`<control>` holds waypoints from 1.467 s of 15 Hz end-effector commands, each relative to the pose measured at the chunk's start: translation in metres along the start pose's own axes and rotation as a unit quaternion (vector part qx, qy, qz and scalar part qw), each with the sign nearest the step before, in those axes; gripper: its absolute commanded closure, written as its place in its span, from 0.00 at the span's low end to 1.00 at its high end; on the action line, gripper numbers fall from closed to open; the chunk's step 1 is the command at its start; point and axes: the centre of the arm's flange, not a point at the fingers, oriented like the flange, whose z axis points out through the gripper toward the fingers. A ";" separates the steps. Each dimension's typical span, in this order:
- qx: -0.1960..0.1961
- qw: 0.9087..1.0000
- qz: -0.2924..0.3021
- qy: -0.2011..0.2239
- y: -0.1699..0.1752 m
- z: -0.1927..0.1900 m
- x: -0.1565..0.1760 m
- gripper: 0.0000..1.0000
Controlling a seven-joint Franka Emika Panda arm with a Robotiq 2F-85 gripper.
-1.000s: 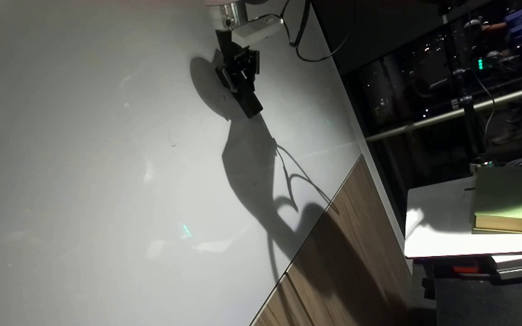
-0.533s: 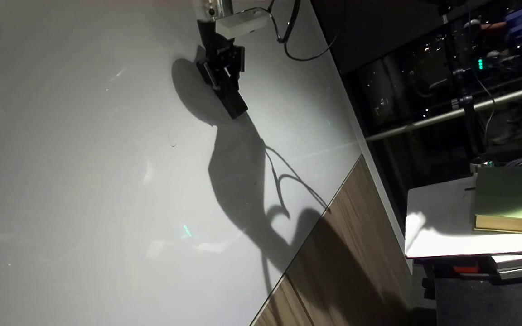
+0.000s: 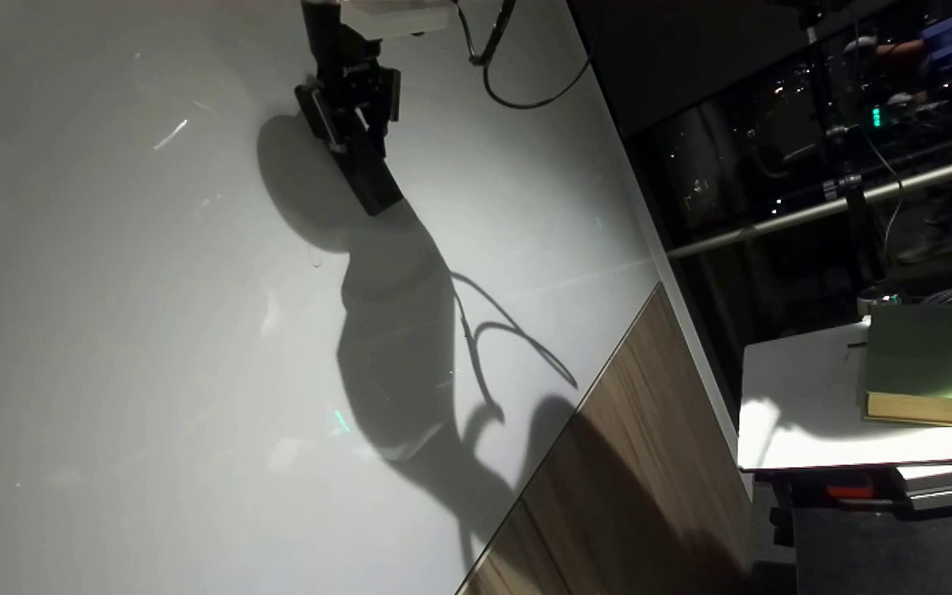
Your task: Use the eraser to wipe the whiteboard.
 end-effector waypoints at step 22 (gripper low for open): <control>0.085 0.994 -0.051 0.044 -0.112 -0.012 0.016 0.71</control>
